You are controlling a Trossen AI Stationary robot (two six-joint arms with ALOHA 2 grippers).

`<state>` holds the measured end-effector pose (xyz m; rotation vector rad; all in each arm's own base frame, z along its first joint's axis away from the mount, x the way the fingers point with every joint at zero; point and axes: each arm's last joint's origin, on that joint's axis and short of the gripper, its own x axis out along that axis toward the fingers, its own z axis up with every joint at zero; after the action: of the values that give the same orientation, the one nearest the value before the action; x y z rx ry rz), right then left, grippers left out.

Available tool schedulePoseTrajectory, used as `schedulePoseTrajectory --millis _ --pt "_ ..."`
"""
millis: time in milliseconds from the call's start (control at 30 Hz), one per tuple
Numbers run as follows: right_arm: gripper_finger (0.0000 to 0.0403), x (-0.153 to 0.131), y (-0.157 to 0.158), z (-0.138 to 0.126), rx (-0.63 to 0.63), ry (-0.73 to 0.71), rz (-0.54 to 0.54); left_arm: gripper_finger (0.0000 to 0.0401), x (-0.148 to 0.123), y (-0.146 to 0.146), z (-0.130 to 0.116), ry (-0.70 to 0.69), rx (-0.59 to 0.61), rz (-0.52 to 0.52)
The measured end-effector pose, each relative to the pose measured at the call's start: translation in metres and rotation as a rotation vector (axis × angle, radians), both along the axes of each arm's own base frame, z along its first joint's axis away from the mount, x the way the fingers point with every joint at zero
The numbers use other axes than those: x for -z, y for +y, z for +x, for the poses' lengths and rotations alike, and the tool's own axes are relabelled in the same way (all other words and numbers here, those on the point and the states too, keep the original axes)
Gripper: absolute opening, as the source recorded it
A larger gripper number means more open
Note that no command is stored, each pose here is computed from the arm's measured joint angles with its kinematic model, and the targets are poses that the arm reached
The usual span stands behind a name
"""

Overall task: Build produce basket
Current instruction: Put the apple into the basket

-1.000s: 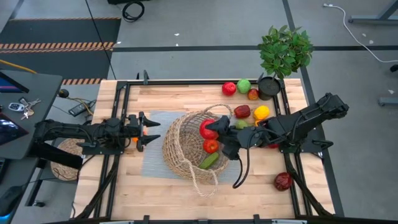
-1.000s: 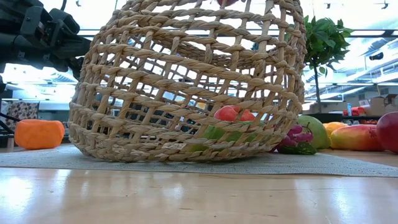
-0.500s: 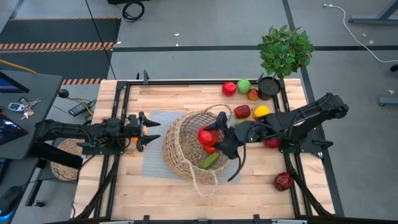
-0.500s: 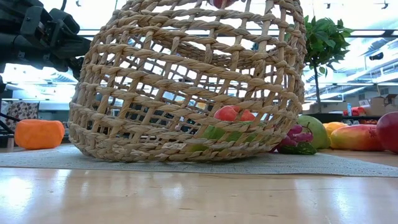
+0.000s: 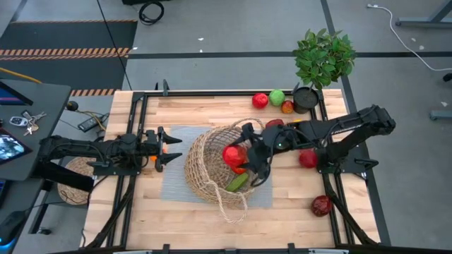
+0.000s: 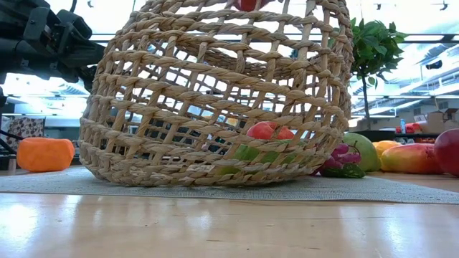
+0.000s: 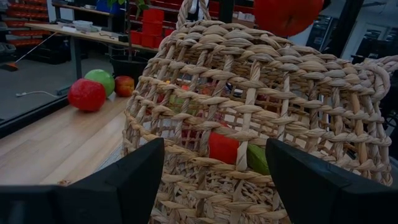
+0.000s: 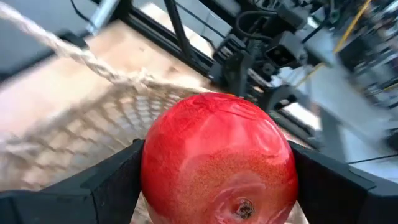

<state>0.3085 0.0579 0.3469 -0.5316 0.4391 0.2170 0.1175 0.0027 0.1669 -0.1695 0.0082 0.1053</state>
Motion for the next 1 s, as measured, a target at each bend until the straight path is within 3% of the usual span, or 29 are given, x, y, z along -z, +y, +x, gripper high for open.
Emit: schedulePoseTrajectory --millis 167,333,667,867,1000 --pt "0.0360 0.001 -0.005 0.002 0.018 0.017 0.119 0.0286 0.000 0.000 0.000 0.000 0.000 0.000" --pt "0.0360 0.014 0.001 0.015 0.094 0.028 0.079 0.0286 0.000 0.000 0.000 -0.001 0.000 0.000" --pt "0.0360 0.088 0.021 0.055 0.123 0.210 -0.119 0.0286 0.000 0.000 0.000 0.000 0.000 0.000" --pt "0.0362 0.093 0.016 0.058 0.138 0.227 -0.119 0.0286 0.000 0.000 0.000 0.001 0.000 0.000" --pt "0.0366 0.092 0.011 0.059 0.175 0.228 -0.035 0.0286 0.000 0.000 0.000 0.001 0.000 0.000"
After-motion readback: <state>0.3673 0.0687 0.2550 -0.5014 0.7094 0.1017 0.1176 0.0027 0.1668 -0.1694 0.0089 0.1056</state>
